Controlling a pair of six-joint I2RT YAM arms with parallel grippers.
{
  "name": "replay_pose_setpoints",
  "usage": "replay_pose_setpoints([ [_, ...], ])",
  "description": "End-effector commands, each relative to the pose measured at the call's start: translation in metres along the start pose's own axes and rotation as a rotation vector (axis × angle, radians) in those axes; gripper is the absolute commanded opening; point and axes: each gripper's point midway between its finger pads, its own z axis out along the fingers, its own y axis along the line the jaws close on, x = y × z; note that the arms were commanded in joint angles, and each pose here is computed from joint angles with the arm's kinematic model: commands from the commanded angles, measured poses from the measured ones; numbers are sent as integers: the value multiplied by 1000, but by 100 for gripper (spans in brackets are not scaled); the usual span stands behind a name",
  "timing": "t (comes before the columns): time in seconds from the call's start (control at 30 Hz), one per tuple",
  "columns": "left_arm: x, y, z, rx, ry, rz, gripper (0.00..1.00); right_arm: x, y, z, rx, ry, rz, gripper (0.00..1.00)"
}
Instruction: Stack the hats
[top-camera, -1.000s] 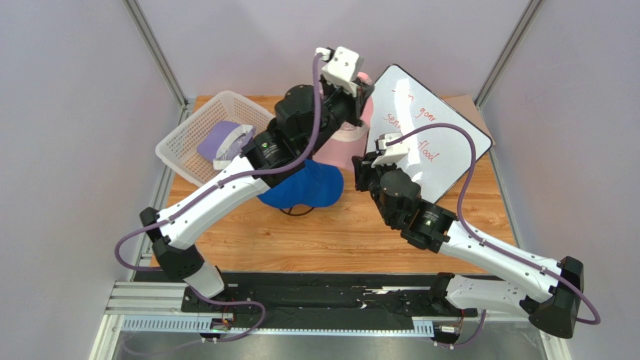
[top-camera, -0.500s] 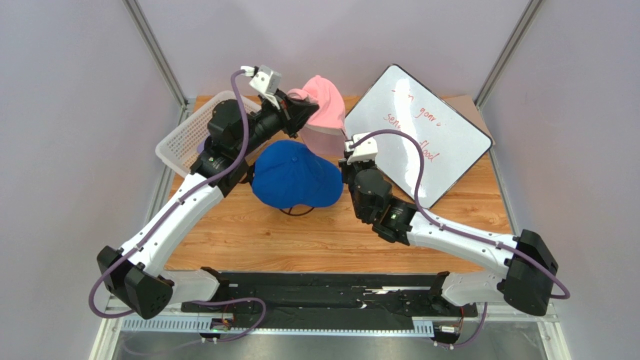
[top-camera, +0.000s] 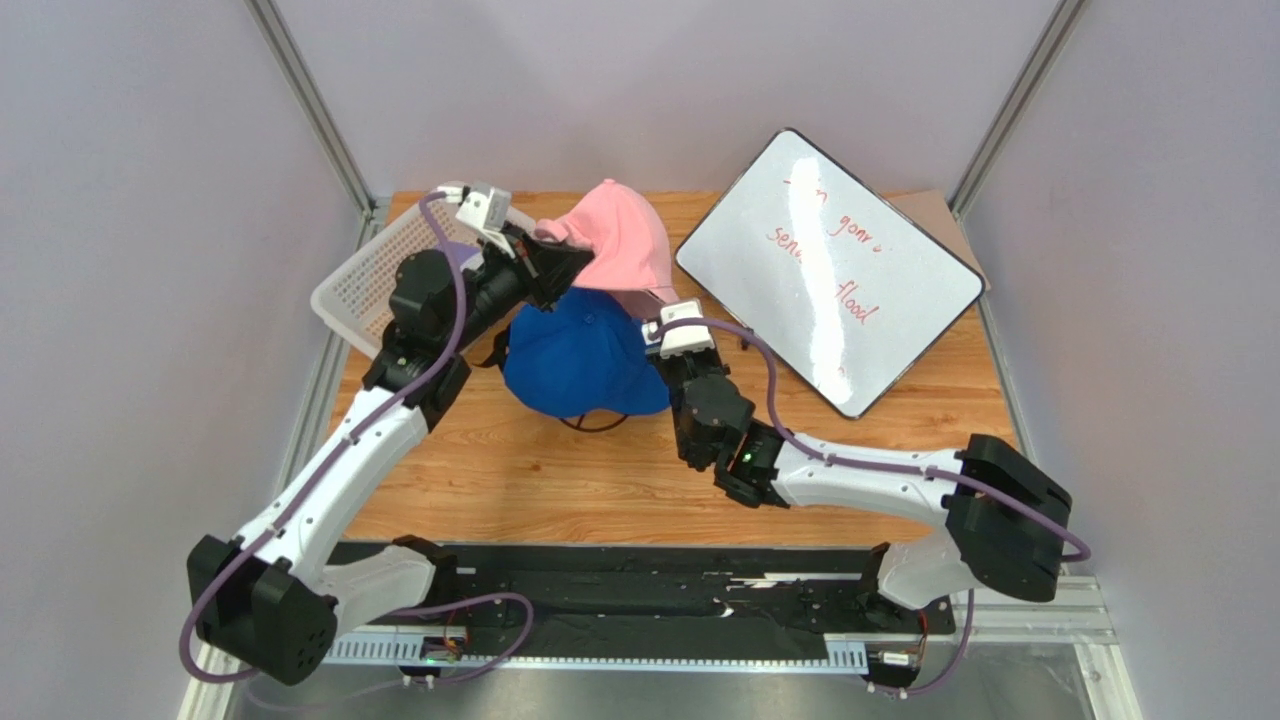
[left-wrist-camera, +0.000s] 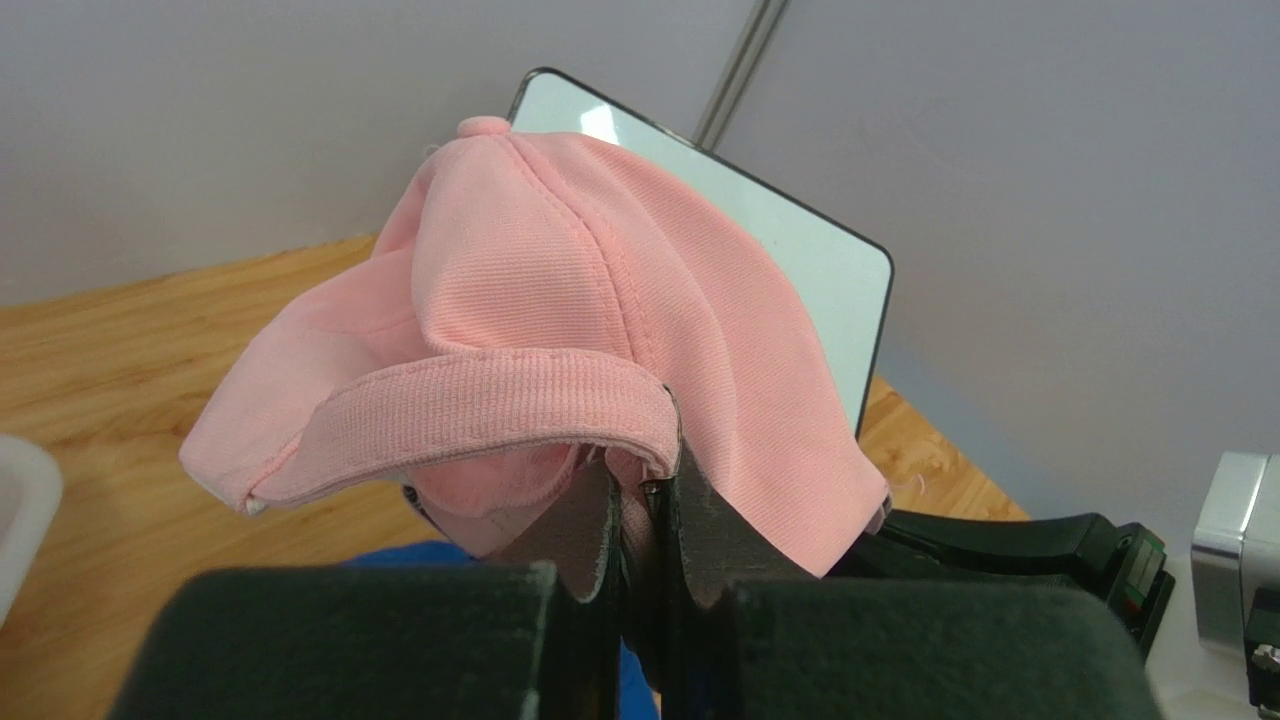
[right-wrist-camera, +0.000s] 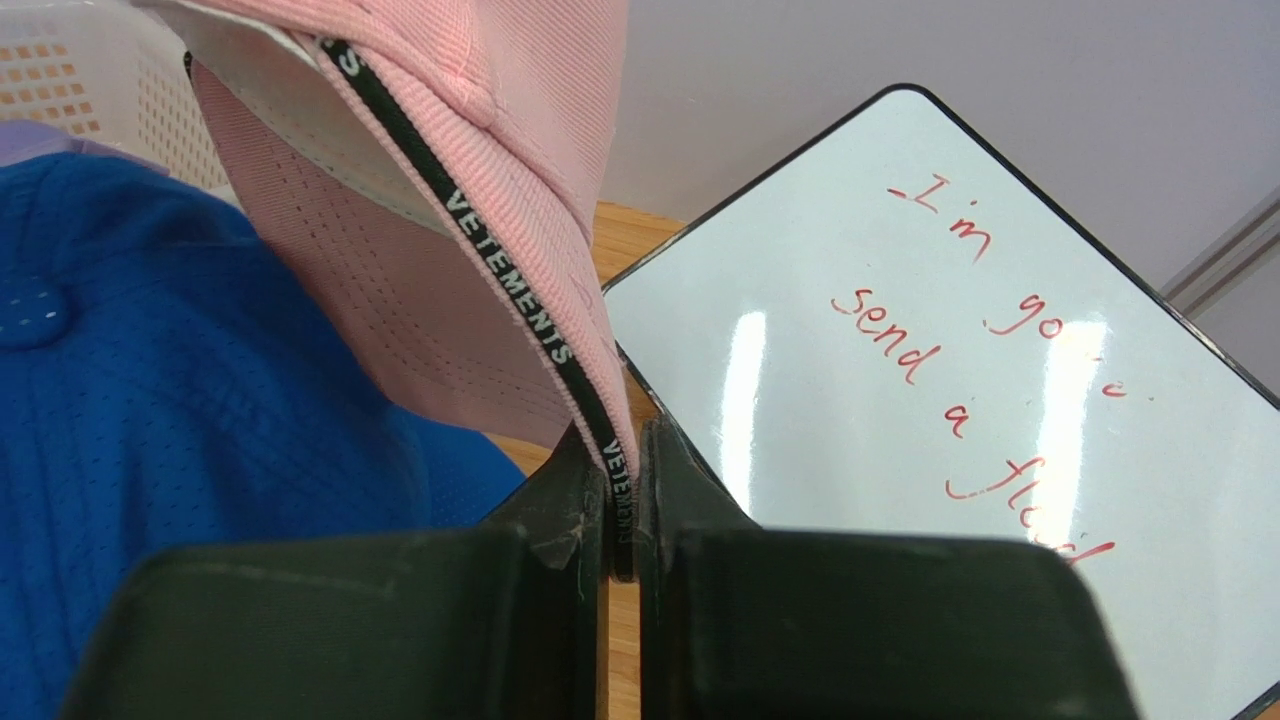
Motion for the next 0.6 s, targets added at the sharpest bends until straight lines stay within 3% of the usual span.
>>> replay_pose_setpoints([
  [0.0,-18,26,-33,-175,-103,42,0,-25,-20,-9,153,-70,142,0],
  [0.3,38,67,-90,-438,-15,7,0,-9,-10,-18,144,-49,104,0],
  [0.43,58,71,-103,-465,30,-31,0,-1,-9,-24,122,-28,87,1],
  [0.53,67,72,-107,-475,44,-58,0,5,-8,-30,86,-15,90,12],
  [0.57,70,73,-109,-478,47,-63,0,2,-9,-31,69,-19,102,24],
])
